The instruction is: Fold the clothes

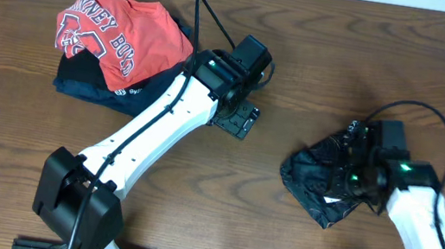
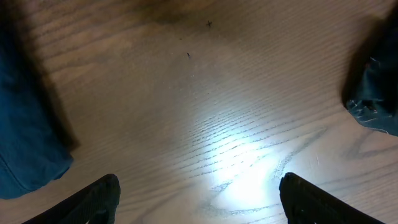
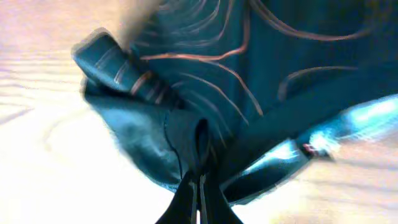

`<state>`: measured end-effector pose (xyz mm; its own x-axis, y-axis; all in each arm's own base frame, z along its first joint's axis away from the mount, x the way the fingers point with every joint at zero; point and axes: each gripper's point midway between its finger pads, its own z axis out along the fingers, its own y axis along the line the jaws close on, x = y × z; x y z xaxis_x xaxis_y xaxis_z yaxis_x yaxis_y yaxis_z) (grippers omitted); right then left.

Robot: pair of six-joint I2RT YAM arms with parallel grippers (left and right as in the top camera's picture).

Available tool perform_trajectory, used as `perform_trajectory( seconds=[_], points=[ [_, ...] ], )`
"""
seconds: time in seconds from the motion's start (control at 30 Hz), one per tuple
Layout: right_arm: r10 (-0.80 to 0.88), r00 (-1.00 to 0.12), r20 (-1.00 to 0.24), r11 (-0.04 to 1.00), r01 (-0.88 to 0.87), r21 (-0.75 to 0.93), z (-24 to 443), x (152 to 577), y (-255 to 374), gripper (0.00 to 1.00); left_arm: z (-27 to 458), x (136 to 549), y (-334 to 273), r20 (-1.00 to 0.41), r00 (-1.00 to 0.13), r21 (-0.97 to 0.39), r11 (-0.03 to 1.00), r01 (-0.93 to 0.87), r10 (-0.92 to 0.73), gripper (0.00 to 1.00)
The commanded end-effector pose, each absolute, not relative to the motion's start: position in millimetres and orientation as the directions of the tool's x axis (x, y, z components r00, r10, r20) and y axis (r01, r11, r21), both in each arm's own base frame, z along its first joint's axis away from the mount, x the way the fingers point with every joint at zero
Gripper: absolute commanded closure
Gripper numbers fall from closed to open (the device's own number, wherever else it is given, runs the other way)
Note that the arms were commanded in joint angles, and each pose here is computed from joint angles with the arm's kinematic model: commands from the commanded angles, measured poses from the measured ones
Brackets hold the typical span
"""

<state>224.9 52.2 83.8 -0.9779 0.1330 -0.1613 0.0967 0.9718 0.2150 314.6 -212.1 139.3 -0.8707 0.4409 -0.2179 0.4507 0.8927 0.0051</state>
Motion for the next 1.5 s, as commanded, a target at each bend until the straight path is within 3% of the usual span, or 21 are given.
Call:
perform_trajectory(
  seconds=[0.0,0.3,0.57,0.73,0.87,0.9,0.97,1.07,1.17,1.33,1.47],
  points=[
    [0.131,-0.956,-0.262,0.985,0.096,0.143,115,226,37,0.99,145,314,-209,-0.232,-0.862,0.012,0.887,0.461,0.451,0.16],
    [0.28,-0.947,-0.16,0.958,0.263,0.115,113,194,28,0.99,145,315,-209,-0.236,-0.861,0.011,0.887,0.461,0.451,0.16],
    [0.537,-0.841,-0.064,0.843,0.536,0.035,109,166,15,0.99,145,314,-209,-0.231,-0.862,0.012,0.887,0.461,0.451,0.16],
    [0.593,-0.801,-0.074,0.802,0.597,-0.033,109,158,3,0.98,145,314,-209,-0.232,-0.862,0.011,0.887,0.461,0.451,0.16],
    [0.635,-0.764,-0.116,0.762,0.644,-0.07,106,158,-6,0.88,145,314,-209,-0.231,-0.862,0.011,0.887,0.461,0.451,0.16],
    [0.635,-0.761,-0.132,0.759,0.647,-0.075,106,160,-9,0.79,145,314,-209,-0.232,-0.862,0.011,0.887,0.461,0.451,0.16],
    [0.635,-0.758,-0.149,0.758,0.649,-0.07,106,164,-10,0.42,145,314,-209,-0.231,-0.862,0.01,0.887,0.461,0.45,0.16],
    [0.623,-0.761,-0.18,0.767,0.64,-0.049,107,174,-11,0.41,145,310,-215,-0.227,-0.863,-0.029,0.883,0.469,0.451,0.15],
    [0.598,-0.764,-0.243,0.786,0.618,-0.011,111,191,-14,0.42,147,299,-239,-0.228,-0.859,-0.178,0.847,0.501,0.459,0.15],
    [0.581,-0.758,-0.298,0.808,0.581,0.097,117,220,-10,0.66,145,282,-285,-0.264,-0.813,-0.386,0.715,0.582,0.52,0.15],
    [0.594,-0.742,-0.311,0.791,0.61,0.054,112,224,-26,0.67,144,264,-325,-0.304,-0.776,-0.523,0.584,0.62,0.552,0.15]
  ],
)
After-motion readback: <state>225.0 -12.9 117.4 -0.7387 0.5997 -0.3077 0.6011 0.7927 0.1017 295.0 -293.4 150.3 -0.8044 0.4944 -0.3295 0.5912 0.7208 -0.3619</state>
